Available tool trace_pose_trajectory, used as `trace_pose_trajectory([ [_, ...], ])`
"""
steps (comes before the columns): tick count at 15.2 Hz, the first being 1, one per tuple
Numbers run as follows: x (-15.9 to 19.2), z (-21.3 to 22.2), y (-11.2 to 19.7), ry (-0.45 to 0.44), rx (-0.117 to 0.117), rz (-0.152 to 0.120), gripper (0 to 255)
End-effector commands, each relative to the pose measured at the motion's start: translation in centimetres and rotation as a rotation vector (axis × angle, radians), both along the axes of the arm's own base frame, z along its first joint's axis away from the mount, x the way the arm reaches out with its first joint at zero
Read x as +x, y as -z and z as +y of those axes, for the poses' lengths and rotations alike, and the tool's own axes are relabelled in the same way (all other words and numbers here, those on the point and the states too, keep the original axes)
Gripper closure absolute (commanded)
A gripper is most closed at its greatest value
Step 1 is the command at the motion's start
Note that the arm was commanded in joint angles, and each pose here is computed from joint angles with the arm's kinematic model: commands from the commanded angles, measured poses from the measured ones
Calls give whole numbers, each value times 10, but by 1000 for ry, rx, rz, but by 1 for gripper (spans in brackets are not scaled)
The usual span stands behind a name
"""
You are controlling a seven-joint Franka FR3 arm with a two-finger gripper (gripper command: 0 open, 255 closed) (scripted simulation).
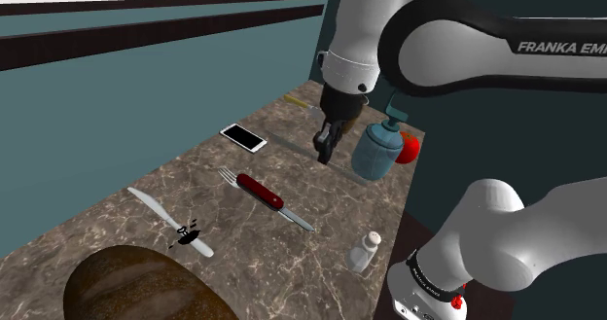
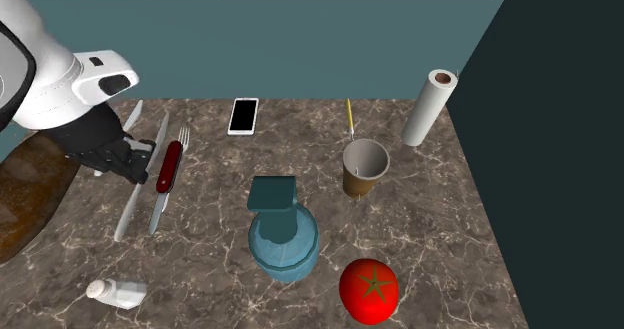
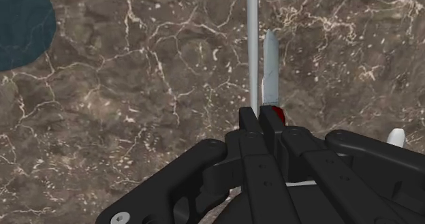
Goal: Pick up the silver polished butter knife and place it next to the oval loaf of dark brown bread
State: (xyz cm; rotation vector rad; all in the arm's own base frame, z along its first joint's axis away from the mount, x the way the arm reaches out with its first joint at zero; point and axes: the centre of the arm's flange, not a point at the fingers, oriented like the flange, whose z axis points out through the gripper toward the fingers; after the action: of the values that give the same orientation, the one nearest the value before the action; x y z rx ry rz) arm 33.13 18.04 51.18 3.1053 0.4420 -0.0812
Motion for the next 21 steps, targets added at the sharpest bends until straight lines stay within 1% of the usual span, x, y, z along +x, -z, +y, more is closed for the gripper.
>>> trace_pose_trajectory([
  [1,-24,14,0,1,0,0,255],
  [17,-196,137,0,1,0,0,255],
  [18,-216,151,0,1,0,0,255],
  [21,-216,151,16,1,0,0,255],
])
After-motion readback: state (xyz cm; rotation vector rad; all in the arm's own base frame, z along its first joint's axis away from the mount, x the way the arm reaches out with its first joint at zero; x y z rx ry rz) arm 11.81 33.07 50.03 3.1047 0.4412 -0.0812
